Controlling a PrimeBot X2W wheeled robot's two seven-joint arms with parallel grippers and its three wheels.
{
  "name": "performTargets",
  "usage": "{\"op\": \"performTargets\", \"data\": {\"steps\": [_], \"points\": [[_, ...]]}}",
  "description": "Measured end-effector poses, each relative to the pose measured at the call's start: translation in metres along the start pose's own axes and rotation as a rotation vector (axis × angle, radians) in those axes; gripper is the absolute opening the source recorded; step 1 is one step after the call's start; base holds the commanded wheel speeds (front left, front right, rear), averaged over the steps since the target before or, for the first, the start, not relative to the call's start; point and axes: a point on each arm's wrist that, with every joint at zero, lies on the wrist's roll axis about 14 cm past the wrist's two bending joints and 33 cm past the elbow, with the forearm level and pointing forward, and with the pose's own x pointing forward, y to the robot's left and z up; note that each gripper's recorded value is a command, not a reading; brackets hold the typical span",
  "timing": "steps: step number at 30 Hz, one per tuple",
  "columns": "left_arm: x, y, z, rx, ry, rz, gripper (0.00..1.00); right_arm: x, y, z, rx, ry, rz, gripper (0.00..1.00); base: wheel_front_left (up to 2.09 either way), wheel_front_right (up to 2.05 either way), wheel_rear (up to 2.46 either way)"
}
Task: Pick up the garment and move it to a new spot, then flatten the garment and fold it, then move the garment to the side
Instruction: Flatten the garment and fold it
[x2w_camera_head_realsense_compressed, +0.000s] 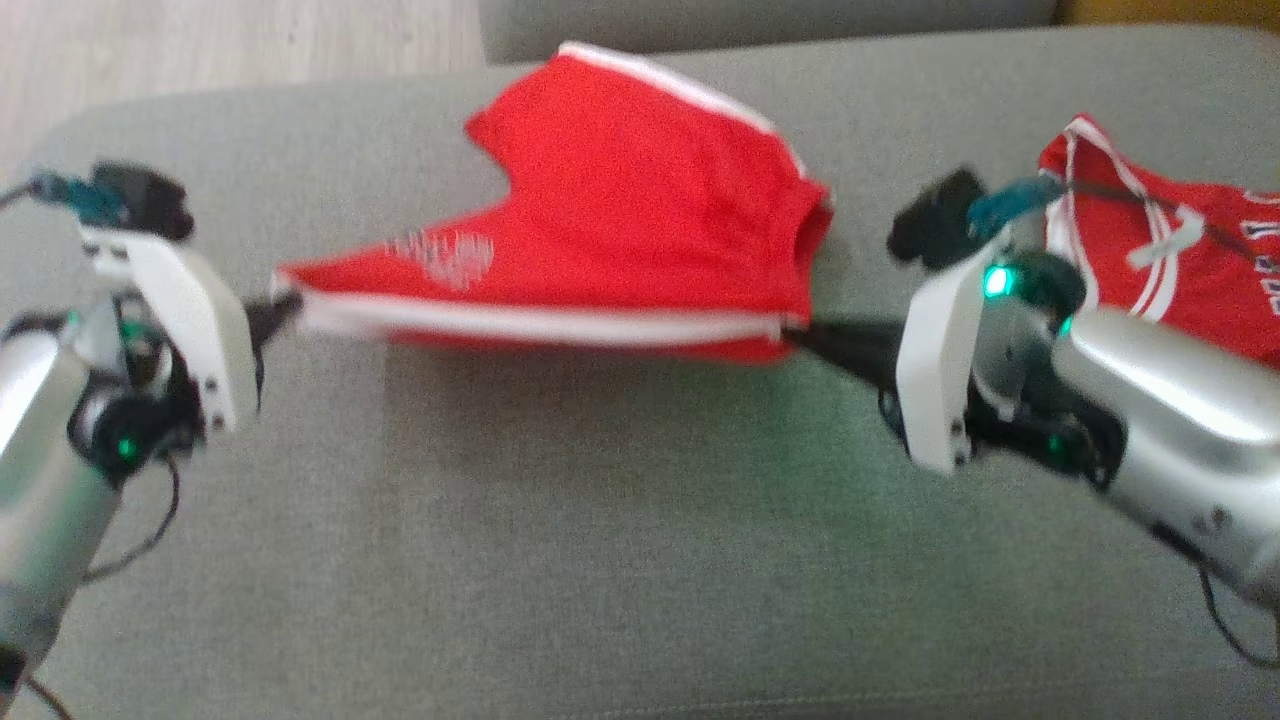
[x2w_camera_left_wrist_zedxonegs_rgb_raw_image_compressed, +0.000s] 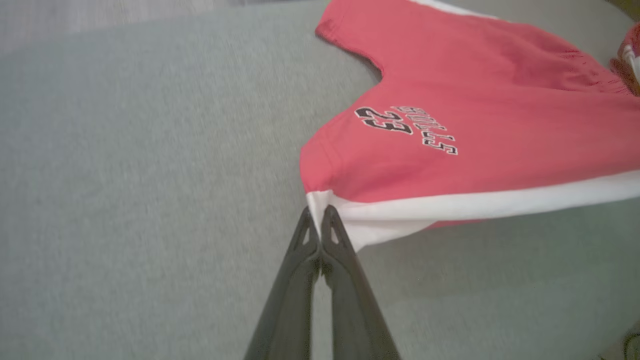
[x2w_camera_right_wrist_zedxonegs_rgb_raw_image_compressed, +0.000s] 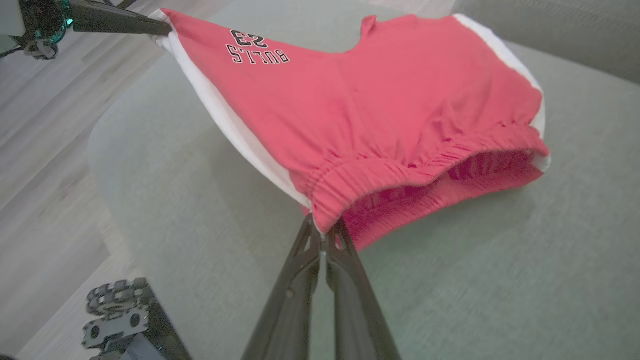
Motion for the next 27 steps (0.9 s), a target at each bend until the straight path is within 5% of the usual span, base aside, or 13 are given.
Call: {"op": "performTargets", "data": {"steps": [9, 15, 27], "points": [[-0.055, -0.033, -0.085, -0.014, 0.321, -0.114, 0.00, -0.042, 0.057, -0.073, 0.132, 0.185, 0.119, 0.00, 0.00, 0.00, 0.00], [-0.080, -0.045, -0.095, -0.001, 0.417, -0.140, 0.00, -0.066, 0.074, -0.112, 0.183, 0.319, 0.165, 0.00, 0.00, 0.00, 0.00], [-0.059, -0.044, -0.049, -0.051, 0.433, -0.157, 0.00, -0.053, 0.057, -0.065, 0.379, 0.120, 0.197, 0.00, 0.00, 0.00, 0.00]]}}
